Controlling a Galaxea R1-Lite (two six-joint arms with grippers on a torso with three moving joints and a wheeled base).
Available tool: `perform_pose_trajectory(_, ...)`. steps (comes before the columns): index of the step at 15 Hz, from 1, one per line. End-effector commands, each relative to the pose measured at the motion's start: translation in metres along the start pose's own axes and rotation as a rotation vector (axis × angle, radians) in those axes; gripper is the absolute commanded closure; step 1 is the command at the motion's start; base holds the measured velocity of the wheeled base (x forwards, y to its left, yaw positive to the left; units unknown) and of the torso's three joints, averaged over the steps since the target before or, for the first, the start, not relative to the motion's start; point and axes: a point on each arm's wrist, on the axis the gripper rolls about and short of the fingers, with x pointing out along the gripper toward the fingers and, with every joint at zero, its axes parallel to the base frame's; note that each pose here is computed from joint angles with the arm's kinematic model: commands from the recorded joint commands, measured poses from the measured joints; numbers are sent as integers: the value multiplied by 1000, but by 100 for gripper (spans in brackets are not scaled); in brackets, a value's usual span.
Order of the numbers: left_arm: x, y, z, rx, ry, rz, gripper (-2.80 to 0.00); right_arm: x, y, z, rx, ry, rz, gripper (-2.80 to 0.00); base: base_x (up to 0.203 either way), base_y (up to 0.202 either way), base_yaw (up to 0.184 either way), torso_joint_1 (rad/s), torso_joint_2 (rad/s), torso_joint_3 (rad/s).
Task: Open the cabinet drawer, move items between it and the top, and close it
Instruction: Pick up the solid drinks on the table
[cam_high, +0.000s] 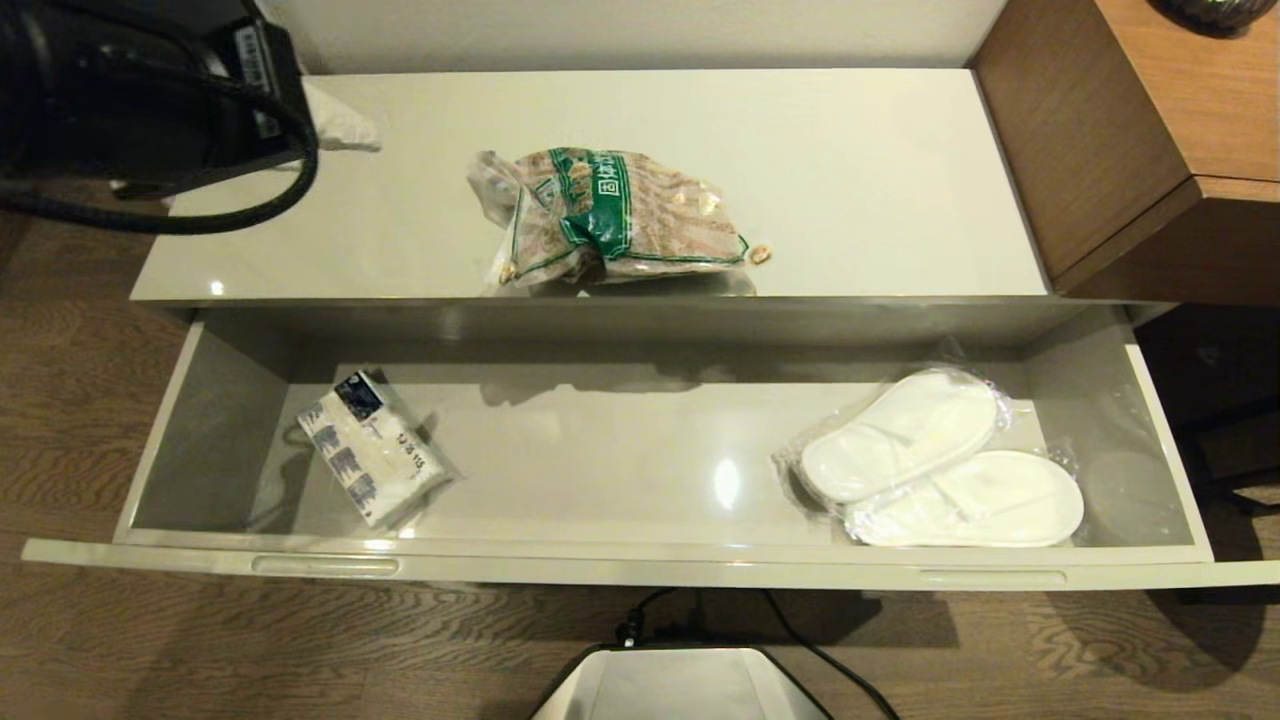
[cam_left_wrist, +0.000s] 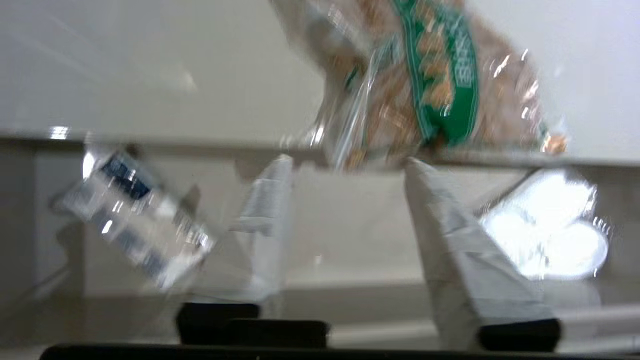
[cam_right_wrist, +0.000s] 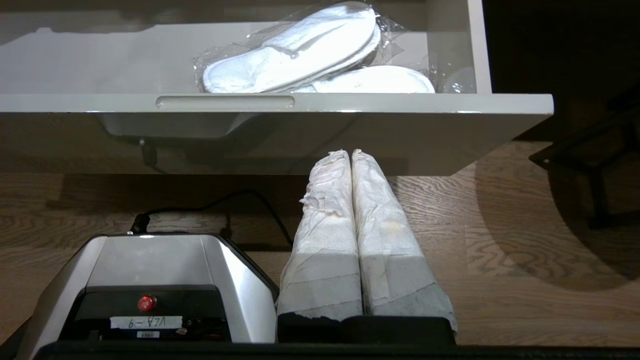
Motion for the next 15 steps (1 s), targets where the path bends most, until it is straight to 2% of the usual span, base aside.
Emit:
perform_pose_trajectory(1,-61,14,0,-9,-12,-4,0,-1,0,-1,0,-10,0,0,0,0,0,0,0,0)
perform_pose_trajectory(3,-119,33,-14,-13,-6,7,0,-1,0,-1,-1,-10,0,0,0,0,0,0,0,0)
perform_pose_trajectory(4,-145,44,-31,-14,7,24,0,-1,0,-1,-1,-10,0,0,0,0,0,0,0,0)
perform_pose_trajectory(7,-183,67,-90,-2,97,87,0,-1,0,-1,0,-10,0,0,0,0,0,0,0,0)
perform_pose_trajectory(8,-189,71,-103,1,124,108,0,-1,0,-1,-1,-10,0,0,0,0,0,0,0,0)
perform_pose_trajectory(10,-219,81,-137,-7,131,135,0,-1,0,-1,-1,-10,0,0,0,0,0,0,0,0)
perform_pose_trajectory(13,-253,83,-200,-3,164,180,0,-1,0,-1,-1,-10,0,0,0,0,0,0,0,0)
perform_pose_trajectory(15,-252,74,-222,32,204,199,0,-1,0,-1,-1,-10,0,0,0,0,0,0,0,0)
